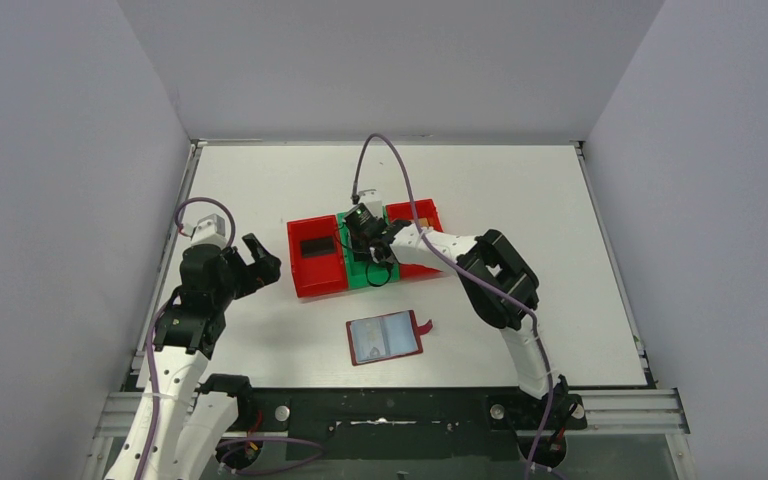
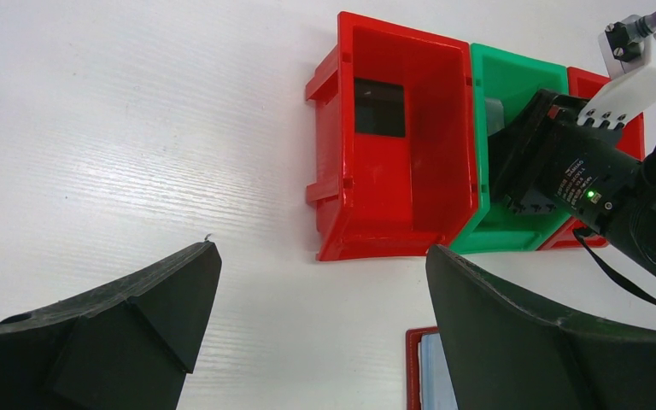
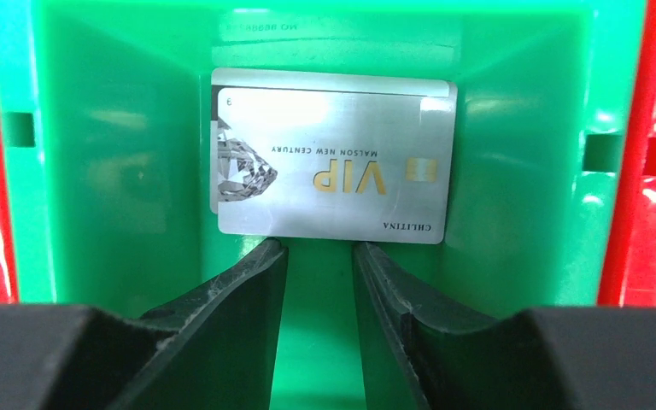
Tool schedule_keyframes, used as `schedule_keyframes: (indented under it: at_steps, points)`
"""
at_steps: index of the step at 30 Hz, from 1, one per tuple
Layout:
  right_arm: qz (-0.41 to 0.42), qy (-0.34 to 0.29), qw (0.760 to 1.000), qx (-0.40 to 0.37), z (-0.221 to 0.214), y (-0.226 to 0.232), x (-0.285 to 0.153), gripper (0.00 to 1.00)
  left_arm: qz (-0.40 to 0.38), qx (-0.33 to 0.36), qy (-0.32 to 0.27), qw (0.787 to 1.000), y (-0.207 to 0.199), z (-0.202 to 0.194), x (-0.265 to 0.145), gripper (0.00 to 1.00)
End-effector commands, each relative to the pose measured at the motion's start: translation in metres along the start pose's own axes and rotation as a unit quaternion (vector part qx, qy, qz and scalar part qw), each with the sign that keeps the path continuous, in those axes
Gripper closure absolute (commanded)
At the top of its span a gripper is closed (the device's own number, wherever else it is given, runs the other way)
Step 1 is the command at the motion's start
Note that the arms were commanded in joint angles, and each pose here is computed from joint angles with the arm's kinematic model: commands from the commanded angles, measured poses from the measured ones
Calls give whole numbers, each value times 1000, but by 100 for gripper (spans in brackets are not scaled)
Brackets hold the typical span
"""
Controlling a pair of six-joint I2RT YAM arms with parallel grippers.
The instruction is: Take the credit cards out of the card holder
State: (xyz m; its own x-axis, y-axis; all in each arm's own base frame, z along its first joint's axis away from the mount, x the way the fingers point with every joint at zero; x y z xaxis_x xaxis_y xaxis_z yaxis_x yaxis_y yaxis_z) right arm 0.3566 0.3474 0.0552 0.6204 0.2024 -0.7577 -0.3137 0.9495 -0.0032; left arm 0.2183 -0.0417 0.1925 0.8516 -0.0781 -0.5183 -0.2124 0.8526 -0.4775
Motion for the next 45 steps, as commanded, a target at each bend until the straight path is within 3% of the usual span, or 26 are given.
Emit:
schedule_keyframes:
  at_steps: [1,15,33,45]
  points:
    - [-31,-35,999,27,19,-7,6,64,-25,8,-33,999,-10,16,0,7]
    - [-49,-53,995,69,34,-5,13,59,-26,9,-32,999,-10,16,0,7]
    - [-86,-44,992,78,-1,-39,-26,57,-32,9,-31,999,-12,16,0,7]
    - [-24,-110,992,64,66,-25,-75,54,-32,9,-30,999,-12,16,0,7]
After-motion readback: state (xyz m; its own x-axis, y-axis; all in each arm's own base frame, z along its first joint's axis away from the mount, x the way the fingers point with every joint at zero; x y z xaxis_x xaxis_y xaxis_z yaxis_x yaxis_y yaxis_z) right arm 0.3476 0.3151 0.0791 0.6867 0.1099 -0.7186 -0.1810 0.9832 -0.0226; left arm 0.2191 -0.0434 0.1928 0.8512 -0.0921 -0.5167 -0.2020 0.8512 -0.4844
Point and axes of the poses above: each gripper's point midway between its finger pads, its own x axis out along the fingers, its own y axis along the line the jaws close on, z = x × y, the point moved 4 cm from there along -x, back along the fingers, and after that the axes turned 5 degrees about -x, right-handed, at the moved point
